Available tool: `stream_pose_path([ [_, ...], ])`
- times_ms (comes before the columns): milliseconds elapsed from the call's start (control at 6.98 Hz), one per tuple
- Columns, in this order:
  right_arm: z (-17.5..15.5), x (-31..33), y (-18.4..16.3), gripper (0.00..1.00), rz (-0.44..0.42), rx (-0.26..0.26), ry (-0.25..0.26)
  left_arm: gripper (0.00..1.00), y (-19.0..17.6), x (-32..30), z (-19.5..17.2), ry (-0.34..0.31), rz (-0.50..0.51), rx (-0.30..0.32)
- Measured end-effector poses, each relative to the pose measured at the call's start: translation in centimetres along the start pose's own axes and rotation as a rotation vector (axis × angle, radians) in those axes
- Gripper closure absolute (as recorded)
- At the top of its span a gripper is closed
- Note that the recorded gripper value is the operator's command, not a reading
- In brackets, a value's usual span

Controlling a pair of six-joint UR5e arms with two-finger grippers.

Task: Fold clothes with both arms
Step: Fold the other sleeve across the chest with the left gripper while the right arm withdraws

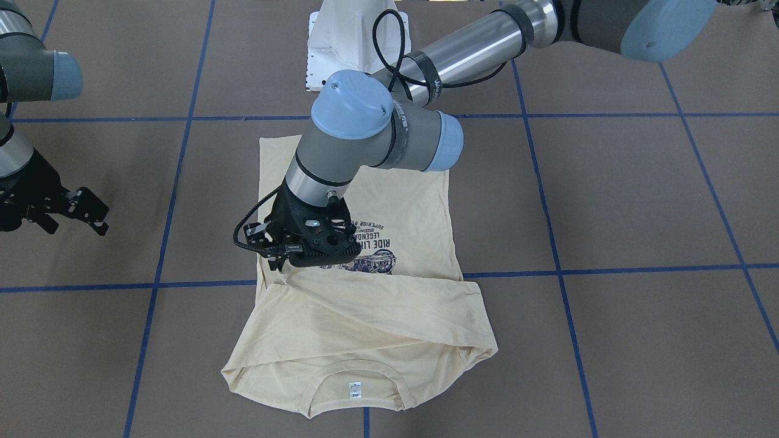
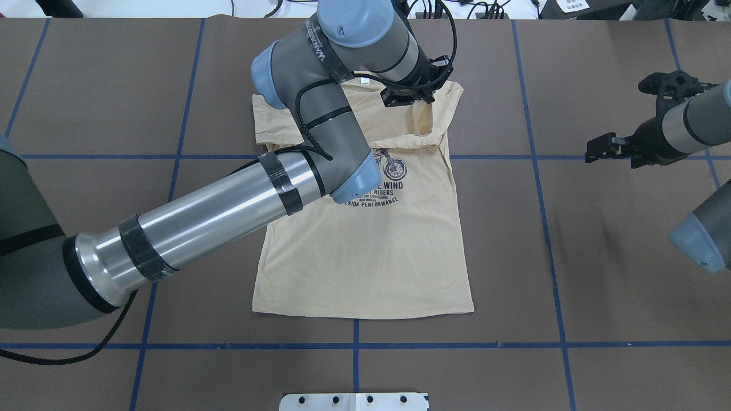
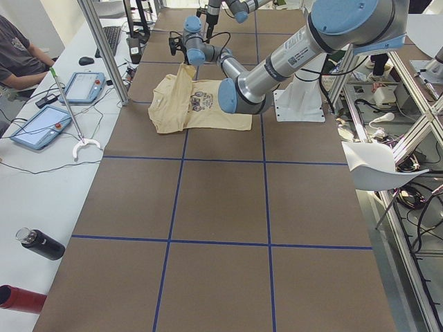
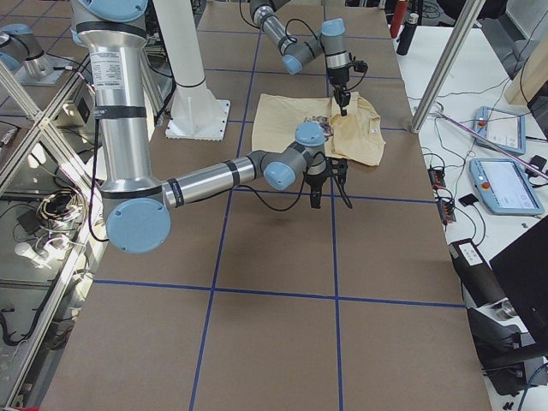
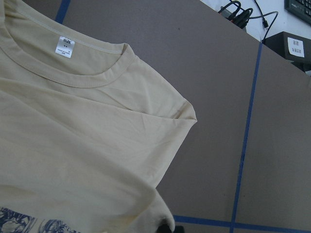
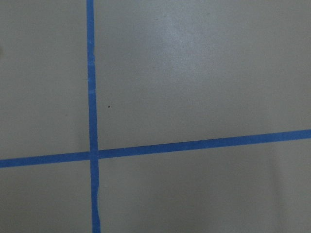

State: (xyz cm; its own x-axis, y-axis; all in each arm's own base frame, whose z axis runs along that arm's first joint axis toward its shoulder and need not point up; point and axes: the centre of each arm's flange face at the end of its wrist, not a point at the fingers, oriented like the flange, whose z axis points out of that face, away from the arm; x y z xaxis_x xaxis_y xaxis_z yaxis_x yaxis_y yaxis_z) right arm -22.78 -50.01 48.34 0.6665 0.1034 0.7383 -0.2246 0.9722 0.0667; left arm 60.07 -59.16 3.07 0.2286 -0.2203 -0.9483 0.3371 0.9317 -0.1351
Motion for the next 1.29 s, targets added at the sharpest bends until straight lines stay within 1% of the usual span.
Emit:
stream_pose_path([
  [287,0.1,0.0,-0.1,0.0,-0.001,0.001,0.001,1.0,1.3,0.5,2.6,0.023,-0.035,0.063],
  [430,0.1,0.0,-0.1,0.0,0.0,0.0,0.001,1.0,1.9,0.9,3.5,0.026,-0.05,0.074],
  [573,0.2,0.0,-0.1,0.0,0.0,-0.002,0.001,0.86,2.7,1.9,4.1,0.027,-0.064,0.073],
  [716,0.2,0.0,-0.1,0.0,0.0,-0.002,0.001,0.35,3.3,2.8,4.5,0.028,-0.073,0.071],
  [1003,0.0,-0.8,-0.3,0.0,0.009,0.003,-0.01,0.22,3.8,3.4,4.8,0.034,-0.077,0.067],
  [1146,-0.2,-1.7,-0.3,0.0,0.031,0.006,-0.021,0.15,3.5,3.5,4.6,0.037,-0.081,0.07],
  [1289,-0.2,-3.5,0.2,0.0,0.082,-0.002,-0.04,0.15,2.7,3.7,4.0,0.046,-0.085,0.075],
])
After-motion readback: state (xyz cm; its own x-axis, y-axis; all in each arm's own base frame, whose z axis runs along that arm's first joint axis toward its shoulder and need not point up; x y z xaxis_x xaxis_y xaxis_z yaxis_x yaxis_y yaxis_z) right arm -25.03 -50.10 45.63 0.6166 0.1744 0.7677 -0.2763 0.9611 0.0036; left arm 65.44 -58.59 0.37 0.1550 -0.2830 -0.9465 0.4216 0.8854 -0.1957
